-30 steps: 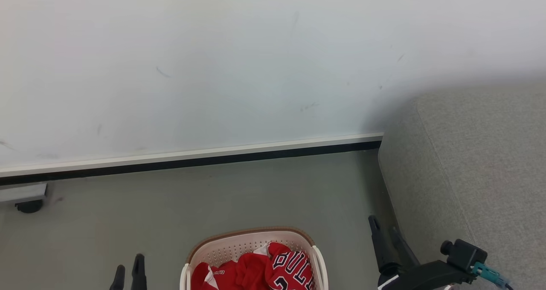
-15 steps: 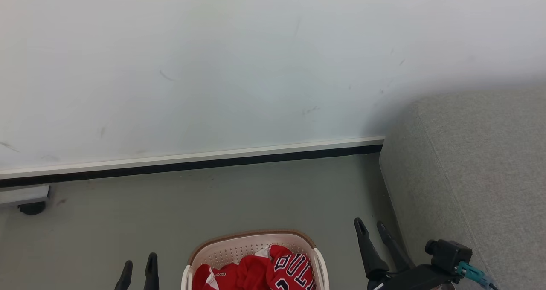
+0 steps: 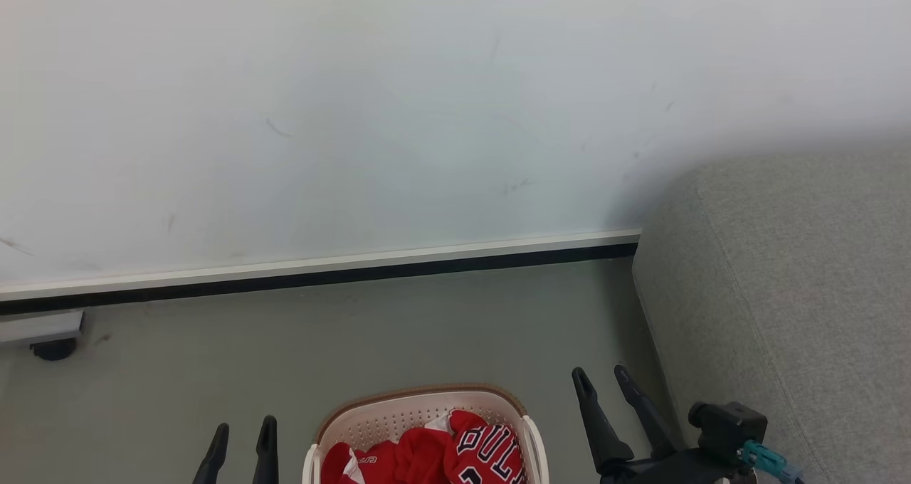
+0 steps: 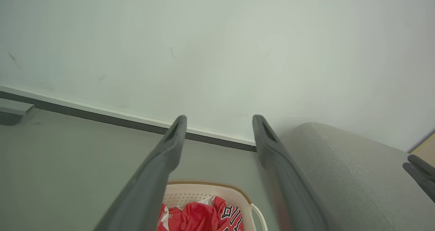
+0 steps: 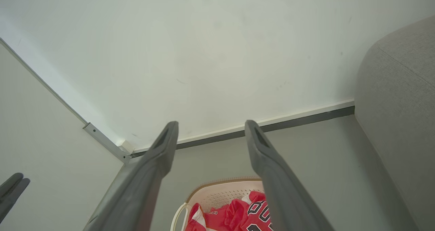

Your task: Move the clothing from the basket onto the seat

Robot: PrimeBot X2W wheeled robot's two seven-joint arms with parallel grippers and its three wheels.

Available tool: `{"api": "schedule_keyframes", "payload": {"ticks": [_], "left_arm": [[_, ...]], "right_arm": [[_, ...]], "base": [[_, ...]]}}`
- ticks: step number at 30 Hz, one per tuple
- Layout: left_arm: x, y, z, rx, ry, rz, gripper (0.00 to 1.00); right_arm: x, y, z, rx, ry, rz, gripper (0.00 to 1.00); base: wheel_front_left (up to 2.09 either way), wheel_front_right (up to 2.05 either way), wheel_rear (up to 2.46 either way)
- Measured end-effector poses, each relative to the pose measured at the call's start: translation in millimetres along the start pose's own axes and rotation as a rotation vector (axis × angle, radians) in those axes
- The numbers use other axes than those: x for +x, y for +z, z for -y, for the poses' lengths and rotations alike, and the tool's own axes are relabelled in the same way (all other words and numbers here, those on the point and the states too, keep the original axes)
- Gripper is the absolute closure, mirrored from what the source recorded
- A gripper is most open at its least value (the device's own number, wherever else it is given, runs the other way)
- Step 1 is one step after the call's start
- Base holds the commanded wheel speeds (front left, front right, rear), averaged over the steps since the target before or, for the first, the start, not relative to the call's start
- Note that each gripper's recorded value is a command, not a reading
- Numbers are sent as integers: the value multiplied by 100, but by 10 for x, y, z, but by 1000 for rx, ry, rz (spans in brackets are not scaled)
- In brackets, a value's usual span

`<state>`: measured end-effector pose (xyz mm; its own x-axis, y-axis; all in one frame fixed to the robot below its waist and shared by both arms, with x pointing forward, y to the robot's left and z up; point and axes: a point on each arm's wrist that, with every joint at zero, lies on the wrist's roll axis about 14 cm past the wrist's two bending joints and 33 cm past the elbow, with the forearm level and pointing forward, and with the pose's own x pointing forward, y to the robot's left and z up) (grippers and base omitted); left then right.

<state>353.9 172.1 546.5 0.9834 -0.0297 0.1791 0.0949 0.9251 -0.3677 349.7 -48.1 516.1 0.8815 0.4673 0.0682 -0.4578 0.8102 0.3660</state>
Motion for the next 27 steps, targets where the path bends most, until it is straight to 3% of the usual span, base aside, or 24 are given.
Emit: {"api": "schedule_keyframes", "payload": {"ticks": [27], "left_arm": [[12, 53, 133, 243, -57, 38, 0]], "right_arm": [[-1, 34, -187, -216, 85, 34, 0]], "base": [[0, 0, 0]]}}
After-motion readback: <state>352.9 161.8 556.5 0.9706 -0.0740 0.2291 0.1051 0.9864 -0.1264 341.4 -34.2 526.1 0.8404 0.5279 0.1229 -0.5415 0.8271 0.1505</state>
